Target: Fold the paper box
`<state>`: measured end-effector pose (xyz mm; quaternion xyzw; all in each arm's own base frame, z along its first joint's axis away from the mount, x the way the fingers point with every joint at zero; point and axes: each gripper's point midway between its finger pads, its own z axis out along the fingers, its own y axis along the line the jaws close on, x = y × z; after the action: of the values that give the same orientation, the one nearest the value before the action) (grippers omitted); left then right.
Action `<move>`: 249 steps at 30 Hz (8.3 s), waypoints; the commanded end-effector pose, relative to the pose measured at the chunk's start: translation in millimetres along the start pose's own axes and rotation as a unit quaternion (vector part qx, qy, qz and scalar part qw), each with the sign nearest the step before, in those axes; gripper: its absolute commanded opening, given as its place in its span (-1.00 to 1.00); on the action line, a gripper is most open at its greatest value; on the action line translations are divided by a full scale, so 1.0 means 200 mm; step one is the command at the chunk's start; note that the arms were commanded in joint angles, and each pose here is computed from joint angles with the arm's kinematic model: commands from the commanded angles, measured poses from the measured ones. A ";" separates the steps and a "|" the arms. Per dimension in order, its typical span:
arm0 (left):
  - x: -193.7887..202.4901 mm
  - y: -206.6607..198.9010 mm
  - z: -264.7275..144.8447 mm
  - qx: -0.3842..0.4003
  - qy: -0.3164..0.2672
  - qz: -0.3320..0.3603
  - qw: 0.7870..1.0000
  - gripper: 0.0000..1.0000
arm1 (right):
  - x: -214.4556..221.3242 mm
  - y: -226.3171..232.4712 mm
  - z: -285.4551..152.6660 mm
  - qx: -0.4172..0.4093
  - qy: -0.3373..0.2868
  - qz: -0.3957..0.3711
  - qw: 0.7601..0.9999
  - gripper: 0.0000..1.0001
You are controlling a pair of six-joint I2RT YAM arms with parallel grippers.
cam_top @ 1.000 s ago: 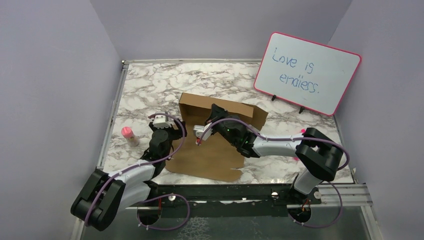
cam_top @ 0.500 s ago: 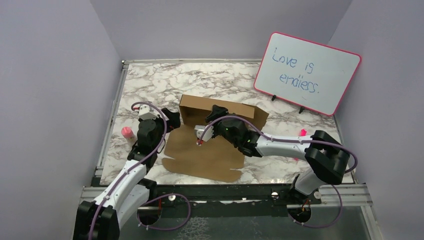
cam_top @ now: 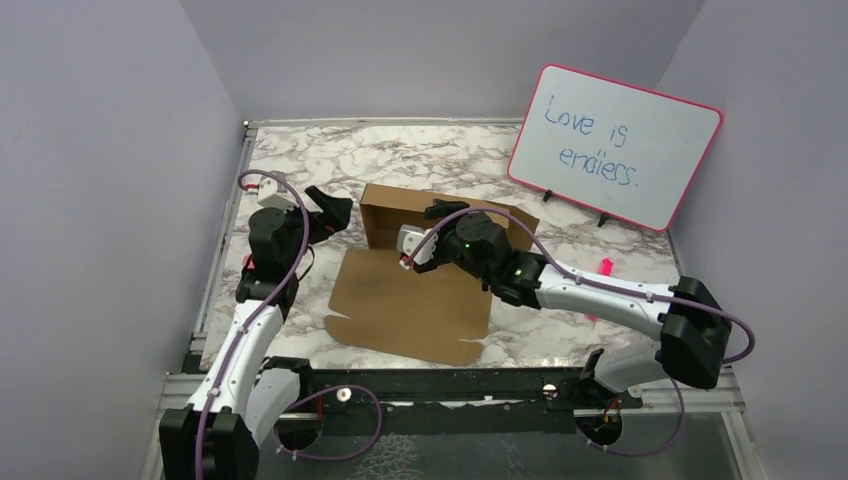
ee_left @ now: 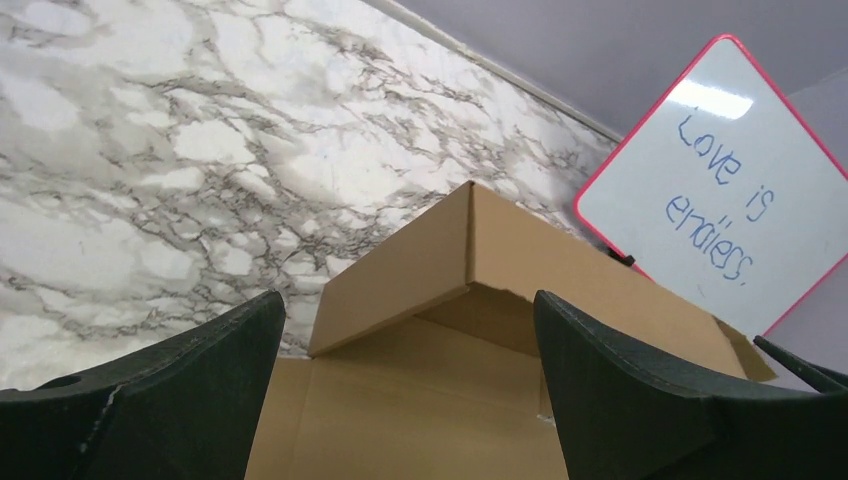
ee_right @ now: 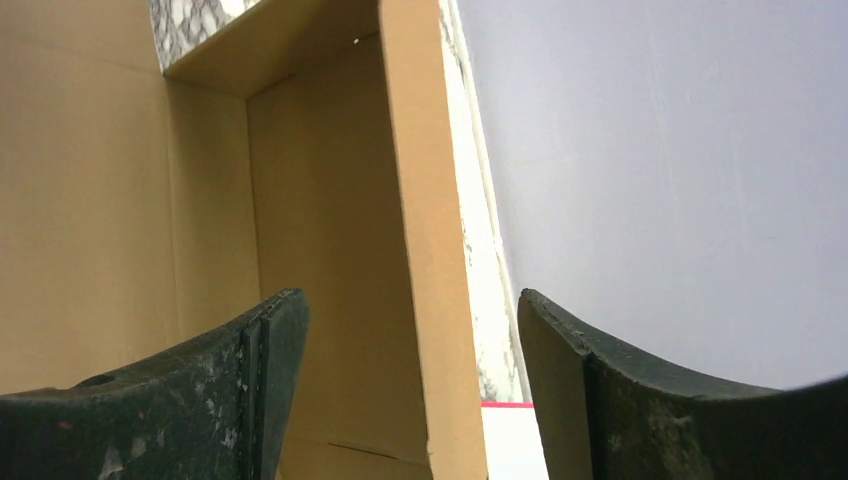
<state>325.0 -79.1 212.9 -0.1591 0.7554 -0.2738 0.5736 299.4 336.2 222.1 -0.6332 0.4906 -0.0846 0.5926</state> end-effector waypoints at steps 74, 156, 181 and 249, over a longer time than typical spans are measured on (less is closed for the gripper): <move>0.09 -0.14 0.03 0.058 0.113 -0.005 0.992 0.21 | 0.31 -0.13 0.18 -0.065 -0.011 0.740 0.669 -0.20; -0.07 0.09 0.02 -0.078 0.052 0.029 0.995 0.14 | 0.44 -0.33 0.15 0.016 -0.015 0.718 0.696 0.22; -0.01 -0.47 0.49 0.088 0.191 0.193 0.958 0.57 | 0.98 0.17 0.22 0.066 0.034 0.778 0.624 0.30; 0.33 -0.39 0.50 0.115 0.265 0.178 0.941 0.47 | 0.94 0.39 0.44 0.122 -0.009 0.747 0.654 -0.09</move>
<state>401.5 -197.8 198.0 0.1202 0.8547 -0.2775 0.4220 406.2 260.5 36.0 0.0137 0.7946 0.3017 0.5267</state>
